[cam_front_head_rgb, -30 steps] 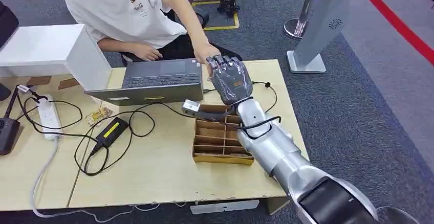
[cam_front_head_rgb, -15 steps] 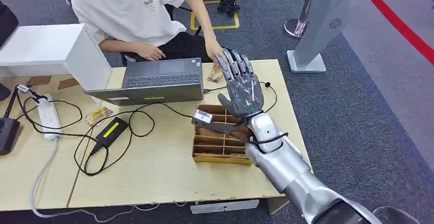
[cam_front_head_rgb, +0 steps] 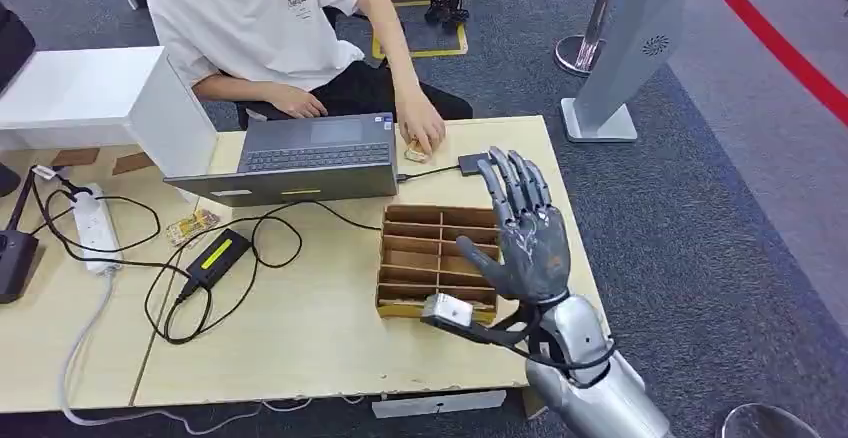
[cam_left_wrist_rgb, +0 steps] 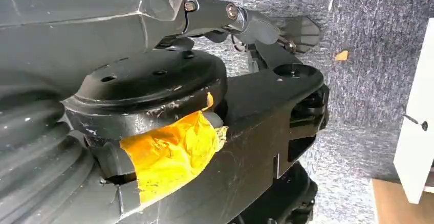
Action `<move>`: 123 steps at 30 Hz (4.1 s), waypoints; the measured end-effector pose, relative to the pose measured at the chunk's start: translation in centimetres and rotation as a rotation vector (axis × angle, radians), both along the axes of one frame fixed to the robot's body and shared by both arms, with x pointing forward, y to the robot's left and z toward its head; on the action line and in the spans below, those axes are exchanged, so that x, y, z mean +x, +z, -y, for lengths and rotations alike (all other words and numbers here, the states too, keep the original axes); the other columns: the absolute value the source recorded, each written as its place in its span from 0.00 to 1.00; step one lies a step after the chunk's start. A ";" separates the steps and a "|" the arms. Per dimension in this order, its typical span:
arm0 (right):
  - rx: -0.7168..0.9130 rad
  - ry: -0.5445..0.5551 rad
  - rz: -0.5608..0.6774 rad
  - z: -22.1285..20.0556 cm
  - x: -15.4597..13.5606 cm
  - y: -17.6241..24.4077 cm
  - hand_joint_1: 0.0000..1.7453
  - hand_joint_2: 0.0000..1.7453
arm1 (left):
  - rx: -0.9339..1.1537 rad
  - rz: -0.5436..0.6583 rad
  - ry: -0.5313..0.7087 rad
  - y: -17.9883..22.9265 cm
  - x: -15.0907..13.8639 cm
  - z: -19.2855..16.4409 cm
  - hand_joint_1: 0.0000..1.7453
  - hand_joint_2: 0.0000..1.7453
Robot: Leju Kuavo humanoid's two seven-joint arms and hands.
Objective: Pass the card to the sensor for recognition and then transmit it.
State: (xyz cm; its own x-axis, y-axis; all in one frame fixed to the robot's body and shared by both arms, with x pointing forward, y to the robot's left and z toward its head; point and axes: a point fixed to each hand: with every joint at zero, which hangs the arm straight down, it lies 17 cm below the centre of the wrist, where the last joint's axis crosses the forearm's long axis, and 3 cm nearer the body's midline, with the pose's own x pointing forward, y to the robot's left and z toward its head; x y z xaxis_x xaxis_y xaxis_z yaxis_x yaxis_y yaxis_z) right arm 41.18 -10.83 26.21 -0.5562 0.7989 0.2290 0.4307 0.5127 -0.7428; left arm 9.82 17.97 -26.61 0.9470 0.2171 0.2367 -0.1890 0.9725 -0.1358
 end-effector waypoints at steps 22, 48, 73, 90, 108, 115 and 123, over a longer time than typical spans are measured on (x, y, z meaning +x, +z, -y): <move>-0.126 -0.038 -0.316 4.1 -8.7 -14.1 0.00 1.00 | -0.028 -0.012 0.056 0.0 0.1 -0.3 0.00 1.00; -0.031 0.066 -0.477 -1.6 -2.4 -17.4 0.00 1.00 | -0.005 -0.013 0.026 -0.1 0.0 -0.5 0.00 1.00; -0.066 0.058 -0.516 -2.2 -1.2 -19.5 0.00 1.00 | -0.001 -0.010 0.008 -0.1 0.0 -0.2 0.00 1.00; -0.067 0.038 -0.516 -1.9 -1.4 -19.8 0.00 1.00 | -0.002 -0.009 0.021 -0.1 0.0 -0.3 0.00 1.00; -0.064 0.015 -0.538 -1.0 -1.8 -20.9 1.00 1.00 | -0.002 -0.009 0.023 -0.1 0.0 -0.3 0.00 1.00; -0.046 0.023 -0.528 -1.0 -1.7 -20.4 1.00 1.00 | -0.003 -0.010 0.028 -0.1 0.0 -0.3 0.00 1.00; -0.032 0.020 -0.520 -0.8 -1.5 -19.8 1.00 1.00 | -0.003 -0.010 0.029 -0.1 0.0 -0.3 0.00 1.00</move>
